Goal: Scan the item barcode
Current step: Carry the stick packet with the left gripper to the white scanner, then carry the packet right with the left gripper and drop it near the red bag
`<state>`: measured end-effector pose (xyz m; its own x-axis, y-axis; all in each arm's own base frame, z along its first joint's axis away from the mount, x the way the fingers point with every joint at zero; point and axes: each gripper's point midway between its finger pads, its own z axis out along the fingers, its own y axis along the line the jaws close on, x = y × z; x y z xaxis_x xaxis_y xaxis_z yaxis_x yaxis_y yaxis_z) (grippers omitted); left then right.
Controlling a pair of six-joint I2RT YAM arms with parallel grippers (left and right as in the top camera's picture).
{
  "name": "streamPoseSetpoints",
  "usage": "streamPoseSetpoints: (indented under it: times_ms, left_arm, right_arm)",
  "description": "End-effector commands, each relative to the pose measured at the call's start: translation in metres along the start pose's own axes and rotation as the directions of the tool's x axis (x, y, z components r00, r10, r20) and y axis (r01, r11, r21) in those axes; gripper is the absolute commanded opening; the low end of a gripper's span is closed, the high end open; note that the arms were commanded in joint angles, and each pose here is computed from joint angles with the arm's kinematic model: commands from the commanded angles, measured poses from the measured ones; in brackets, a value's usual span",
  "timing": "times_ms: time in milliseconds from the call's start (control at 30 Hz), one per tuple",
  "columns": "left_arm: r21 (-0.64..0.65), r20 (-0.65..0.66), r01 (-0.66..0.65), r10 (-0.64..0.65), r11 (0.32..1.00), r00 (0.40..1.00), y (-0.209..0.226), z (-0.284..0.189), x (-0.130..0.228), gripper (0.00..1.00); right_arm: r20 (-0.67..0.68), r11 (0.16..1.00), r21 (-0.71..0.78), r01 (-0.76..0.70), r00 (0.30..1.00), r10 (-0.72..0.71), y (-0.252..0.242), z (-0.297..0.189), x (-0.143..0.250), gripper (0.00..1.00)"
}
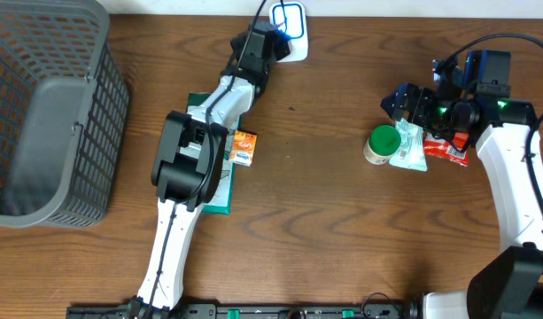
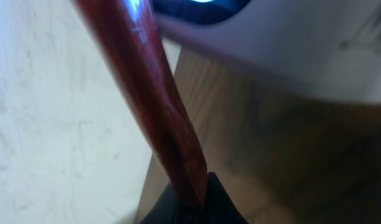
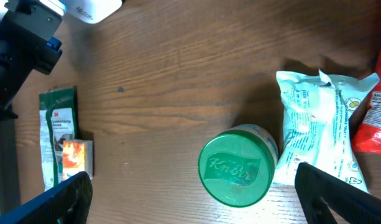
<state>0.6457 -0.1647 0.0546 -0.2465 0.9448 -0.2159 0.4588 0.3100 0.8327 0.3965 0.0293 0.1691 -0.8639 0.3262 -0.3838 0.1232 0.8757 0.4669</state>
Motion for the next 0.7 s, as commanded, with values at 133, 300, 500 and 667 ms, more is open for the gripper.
streamPoseSetpoints:
  times_ms: [133,300,500,667]
  left_arm:
    - [-0.016,0.064,-0.001,0.002,1.0,0.998,0.012,-0.004,-0.013,0.07]
    - [-0.061,0.075,0.022,-0.018,0.998,0.997,0.025,-0.006,-0.018,0.07]
    - [-0.134,0.117,0.249,-0.234,0.959,0.965,0.096,-0.055,-0.028,0.07]
    - [0.105,0.064,0.626,-0.634,0.773,0.771,0.123,-0.162,-0.03,0.07]
  right_arm:
    - [0.014,1.0,0.012,0.015,1.0,-0.015,0.0,-0.004,-0.001,0.99]
    - [0.014,1.0,0.012,0.015,1.0,-0.015,0.0,-0.004,-0.001,0.99]
    - [0.014,1.0,0.012,0.015,1.0,-0.015,0.0,-0.004,-0.001,0.99]
    - [0.014,1.0,0.012,0.015,1.0,-0.015,0.0,-0.004,-0.001,0.99]
